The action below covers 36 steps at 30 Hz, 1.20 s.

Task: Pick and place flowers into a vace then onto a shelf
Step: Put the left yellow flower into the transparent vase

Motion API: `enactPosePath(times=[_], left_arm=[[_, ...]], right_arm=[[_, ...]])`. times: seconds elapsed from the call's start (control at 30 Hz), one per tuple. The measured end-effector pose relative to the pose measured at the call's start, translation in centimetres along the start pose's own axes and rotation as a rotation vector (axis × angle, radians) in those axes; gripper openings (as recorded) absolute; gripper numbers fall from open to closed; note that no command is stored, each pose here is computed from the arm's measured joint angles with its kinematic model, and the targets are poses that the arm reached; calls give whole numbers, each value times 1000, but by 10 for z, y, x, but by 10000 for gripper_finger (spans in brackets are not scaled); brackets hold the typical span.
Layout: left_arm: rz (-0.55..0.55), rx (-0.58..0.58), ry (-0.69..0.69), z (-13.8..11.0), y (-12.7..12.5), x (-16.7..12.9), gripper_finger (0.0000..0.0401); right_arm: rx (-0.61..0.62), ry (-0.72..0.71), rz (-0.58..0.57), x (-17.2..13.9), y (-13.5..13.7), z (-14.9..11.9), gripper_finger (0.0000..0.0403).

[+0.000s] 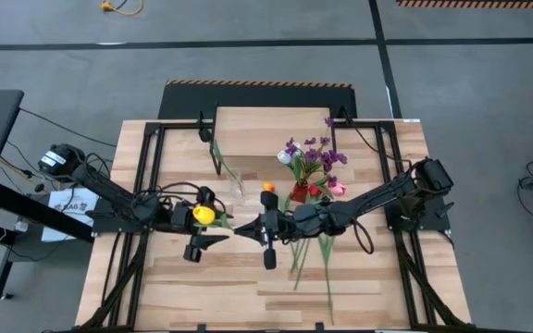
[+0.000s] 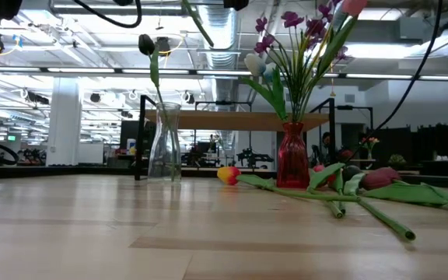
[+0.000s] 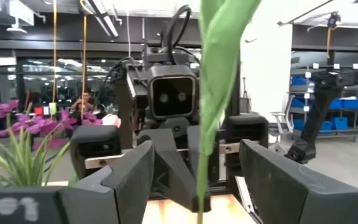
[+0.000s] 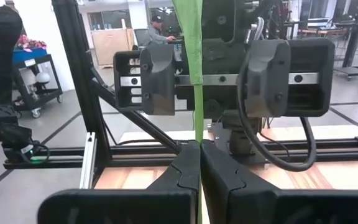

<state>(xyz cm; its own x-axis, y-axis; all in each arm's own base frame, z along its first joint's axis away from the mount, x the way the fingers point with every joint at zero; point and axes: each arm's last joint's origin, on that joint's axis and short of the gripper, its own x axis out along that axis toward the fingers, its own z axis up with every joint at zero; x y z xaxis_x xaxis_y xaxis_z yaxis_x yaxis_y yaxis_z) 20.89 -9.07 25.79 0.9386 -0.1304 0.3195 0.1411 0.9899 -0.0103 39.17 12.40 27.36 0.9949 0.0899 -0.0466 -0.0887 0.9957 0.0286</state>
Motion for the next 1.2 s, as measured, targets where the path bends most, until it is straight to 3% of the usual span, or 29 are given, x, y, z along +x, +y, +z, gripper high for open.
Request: enactPosePath(times=[0.4,0.57,0.8,1.2], left_arm=[[21,0,3,-1,5,1,215],[30,30,0,0,5,1,159],[43,84,-1,0,5,1,15],[44,95,8,-1,5,1,2]], right_arm=[[13,1,13,0,-1,0,0],[14,2,16,0,-1,0,0],[16,1,10,1,-2,0,0],[13,3,0,0,-2,0,14]])
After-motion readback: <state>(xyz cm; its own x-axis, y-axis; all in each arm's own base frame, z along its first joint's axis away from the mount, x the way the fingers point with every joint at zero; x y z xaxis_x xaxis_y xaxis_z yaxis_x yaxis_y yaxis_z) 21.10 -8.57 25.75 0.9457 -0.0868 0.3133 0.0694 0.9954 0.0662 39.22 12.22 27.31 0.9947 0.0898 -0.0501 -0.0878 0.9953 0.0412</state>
